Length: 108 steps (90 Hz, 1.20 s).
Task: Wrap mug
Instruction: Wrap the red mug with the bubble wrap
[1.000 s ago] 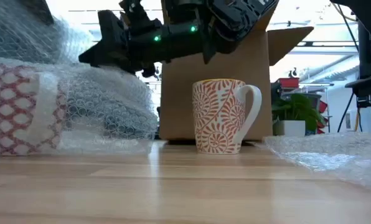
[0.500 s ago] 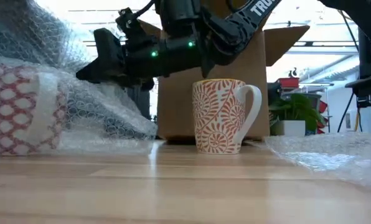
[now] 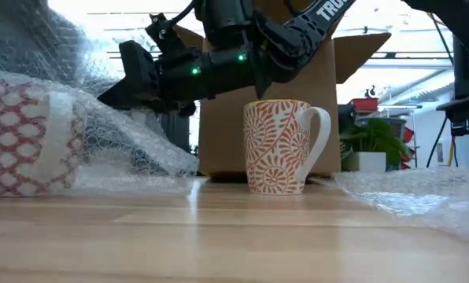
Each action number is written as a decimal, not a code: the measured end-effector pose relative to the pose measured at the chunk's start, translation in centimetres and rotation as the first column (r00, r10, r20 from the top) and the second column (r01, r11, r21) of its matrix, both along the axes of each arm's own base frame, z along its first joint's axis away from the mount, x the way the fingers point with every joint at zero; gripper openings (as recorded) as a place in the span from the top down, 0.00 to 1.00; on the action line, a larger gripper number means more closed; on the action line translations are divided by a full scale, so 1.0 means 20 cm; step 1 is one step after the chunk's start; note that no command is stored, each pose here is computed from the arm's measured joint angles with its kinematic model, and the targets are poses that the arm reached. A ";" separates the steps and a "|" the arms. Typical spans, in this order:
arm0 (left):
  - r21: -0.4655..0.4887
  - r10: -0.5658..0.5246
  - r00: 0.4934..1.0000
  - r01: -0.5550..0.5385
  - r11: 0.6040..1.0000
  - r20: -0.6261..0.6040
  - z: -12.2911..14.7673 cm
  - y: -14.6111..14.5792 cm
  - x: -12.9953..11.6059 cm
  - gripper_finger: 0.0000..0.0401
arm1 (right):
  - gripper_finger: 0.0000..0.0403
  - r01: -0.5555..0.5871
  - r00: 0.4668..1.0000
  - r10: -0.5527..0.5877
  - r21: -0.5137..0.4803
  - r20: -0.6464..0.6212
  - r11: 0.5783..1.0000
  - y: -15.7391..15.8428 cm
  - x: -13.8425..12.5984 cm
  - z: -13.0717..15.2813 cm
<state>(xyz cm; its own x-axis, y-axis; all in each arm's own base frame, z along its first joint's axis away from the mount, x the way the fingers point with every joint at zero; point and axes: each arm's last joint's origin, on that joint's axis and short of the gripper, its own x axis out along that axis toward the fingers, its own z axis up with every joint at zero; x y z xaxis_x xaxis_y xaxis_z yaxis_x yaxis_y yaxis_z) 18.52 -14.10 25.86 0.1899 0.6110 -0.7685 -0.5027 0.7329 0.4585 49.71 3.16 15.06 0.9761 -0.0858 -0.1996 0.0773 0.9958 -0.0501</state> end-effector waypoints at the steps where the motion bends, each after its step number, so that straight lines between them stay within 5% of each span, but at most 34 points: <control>1: 0.000 0.006 1.000 -0.006 1.000 -0.011 -0.01 0.00 0.00 0.59 | 0.65 0.000 1.000 0.000 0.000 0.000 1.000 0.00 0.00 0.00; 23: 0.008 0.095 0.990 -0.095 0.995 -0.107 -0.11 0.07 -0.02 0.59 | 0.65 -0.008 1.000 0.008 0.000 -0.001 1.000 0.02 0.00 0.00; 56: -0.174 0.003 0.999 -0.010 0.985 -0.036 0.13 0.03 0.00 0.59 | 0.65 -0.008 1.000 0.008 -0.001 -0.019 1.000 0.02 0.00 -0.01; 90: -0.323 -0.078 0.942 0.189 0.927 0.325 0.48 0.08 -0.19 0.59 | 0.65 -0.008 1.000 0.008 -0.010 -0.020 1.000 0.02 0.00 -0.01; 108: -0.407 -0.101 0.820 0.382 0.830 0.563 0.55 -0.04 -0.12 0.59 | 0.65 -0.004 1.000 0.004 -0.011 -0.020 1.000 0.00 0.00 -0.01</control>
<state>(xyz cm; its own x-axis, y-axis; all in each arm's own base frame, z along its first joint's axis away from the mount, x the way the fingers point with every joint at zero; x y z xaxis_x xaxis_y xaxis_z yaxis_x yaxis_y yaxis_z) 16.15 -14.85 36.94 0.7166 0.0661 -0.6943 -0.3278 0.9106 -0.2516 49.65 3.22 14.91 0.9722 -0.0845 -0.2182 0.0724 0.9954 -0.0627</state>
